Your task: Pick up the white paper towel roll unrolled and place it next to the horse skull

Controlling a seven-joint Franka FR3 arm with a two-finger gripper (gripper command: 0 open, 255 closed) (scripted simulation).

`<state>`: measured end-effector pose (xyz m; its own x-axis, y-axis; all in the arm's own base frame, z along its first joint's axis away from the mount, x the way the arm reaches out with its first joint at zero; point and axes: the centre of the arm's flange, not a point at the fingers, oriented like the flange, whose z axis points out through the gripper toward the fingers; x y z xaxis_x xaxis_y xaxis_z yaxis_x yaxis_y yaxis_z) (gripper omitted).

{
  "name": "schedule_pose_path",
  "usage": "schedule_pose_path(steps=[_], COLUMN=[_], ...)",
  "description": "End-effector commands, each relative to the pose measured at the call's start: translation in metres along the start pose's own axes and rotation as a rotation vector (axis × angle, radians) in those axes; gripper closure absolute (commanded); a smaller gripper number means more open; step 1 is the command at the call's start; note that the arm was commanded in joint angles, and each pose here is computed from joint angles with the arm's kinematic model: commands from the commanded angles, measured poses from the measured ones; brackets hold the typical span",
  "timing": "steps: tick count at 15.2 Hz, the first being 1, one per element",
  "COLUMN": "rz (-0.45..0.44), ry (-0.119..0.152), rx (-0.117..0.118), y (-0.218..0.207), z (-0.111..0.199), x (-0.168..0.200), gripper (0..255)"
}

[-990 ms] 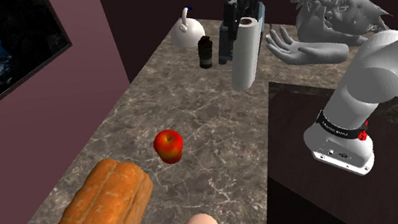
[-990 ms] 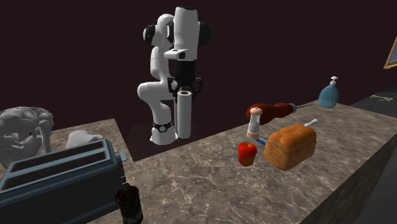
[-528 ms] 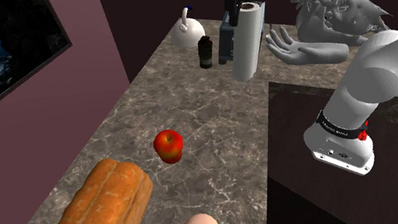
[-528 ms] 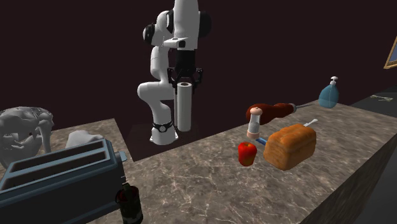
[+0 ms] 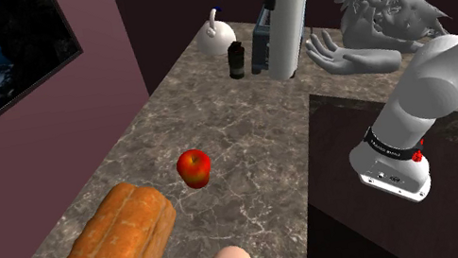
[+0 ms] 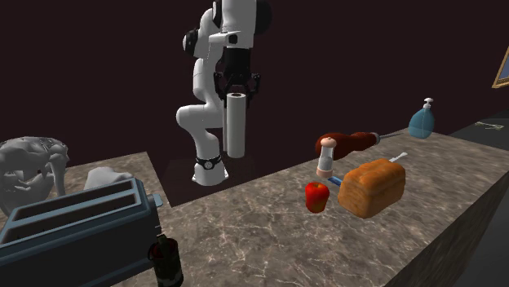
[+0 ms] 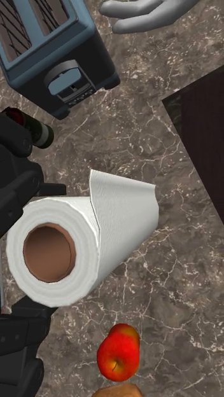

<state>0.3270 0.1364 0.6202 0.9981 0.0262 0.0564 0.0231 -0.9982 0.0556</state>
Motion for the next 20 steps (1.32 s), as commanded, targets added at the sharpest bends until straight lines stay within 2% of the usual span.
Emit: schedule_pose_path(steps=[1,20], rz=[0.000,0.000], ry=[0.000,0.000], rx=[0.000,0.000], y=[0.001,0.007], z=[-0.011,-0.111], x=[0.000,0.005], gripper=[255,255])
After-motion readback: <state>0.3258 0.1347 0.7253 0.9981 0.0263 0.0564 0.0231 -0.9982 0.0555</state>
